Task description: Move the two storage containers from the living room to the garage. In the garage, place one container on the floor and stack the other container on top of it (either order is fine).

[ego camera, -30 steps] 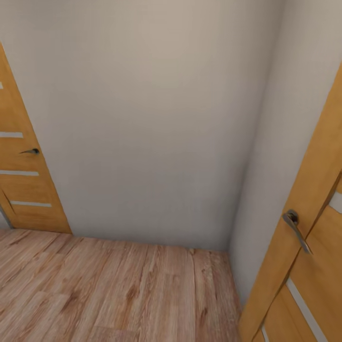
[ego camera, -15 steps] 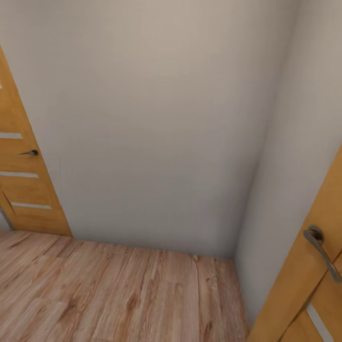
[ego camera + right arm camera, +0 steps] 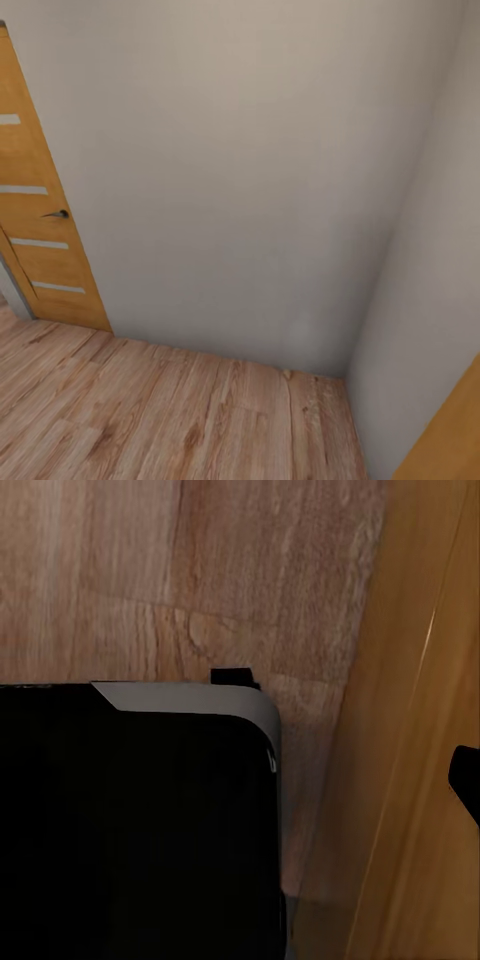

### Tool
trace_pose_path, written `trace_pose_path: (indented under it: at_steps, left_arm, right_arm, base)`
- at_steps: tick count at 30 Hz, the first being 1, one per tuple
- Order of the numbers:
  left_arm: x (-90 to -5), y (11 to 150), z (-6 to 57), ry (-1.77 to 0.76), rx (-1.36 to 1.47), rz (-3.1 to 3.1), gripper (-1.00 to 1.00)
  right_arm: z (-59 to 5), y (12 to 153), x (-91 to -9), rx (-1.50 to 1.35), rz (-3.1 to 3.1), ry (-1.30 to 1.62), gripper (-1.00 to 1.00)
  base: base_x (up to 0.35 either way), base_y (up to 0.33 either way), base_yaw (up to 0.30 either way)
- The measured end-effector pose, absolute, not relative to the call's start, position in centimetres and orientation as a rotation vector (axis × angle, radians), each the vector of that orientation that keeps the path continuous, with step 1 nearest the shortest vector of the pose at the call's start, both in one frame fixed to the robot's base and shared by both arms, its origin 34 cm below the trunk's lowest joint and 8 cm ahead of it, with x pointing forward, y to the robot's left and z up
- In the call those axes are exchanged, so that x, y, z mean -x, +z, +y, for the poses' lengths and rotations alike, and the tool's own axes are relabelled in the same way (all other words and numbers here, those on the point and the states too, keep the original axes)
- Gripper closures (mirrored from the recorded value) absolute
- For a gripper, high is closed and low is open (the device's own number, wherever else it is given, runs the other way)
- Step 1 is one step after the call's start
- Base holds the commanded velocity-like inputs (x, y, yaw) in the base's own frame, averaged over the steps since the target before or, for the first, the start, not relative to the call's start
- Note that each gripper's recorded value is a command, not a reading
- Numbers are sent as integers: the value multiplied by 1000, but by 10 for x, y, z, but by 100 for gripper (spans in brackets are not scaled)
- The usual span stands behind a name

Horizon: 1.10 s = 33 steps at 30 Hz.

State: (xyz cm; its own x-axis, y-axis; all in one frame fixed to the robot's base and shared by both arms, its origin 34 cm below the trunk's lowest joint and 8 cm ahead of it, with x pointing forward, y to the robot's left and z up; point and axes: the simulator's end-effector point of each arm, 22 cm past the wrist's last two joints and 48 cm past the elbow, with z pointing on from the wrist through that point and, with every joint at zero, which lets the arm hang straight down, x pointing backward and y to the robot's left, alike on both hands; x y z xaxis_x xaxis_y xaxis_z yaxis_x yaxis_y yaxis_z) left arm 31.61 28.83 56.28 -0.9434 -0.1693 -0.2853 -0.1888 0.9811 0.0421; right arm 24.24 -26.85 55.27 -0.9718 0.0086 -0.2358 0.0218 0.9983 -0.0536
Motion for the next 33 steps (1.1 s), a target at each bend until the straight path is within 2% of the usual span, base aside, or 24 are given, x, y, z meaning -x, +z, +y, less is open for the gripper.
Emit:
trace_pose_path:
  at_steps: [13,33]
  left_arm:
    - [-316,563,288,99,263,2844,-100]
    - [-316,563,287,98,262,2844,-100]
  right_arm:
    - [-267,553,-242,-24,2903,-79,-100]
    - [-267,553,-243,-24,2902,-80,-100]
  base:
    - [207,0,24]
    - [211,0,259]
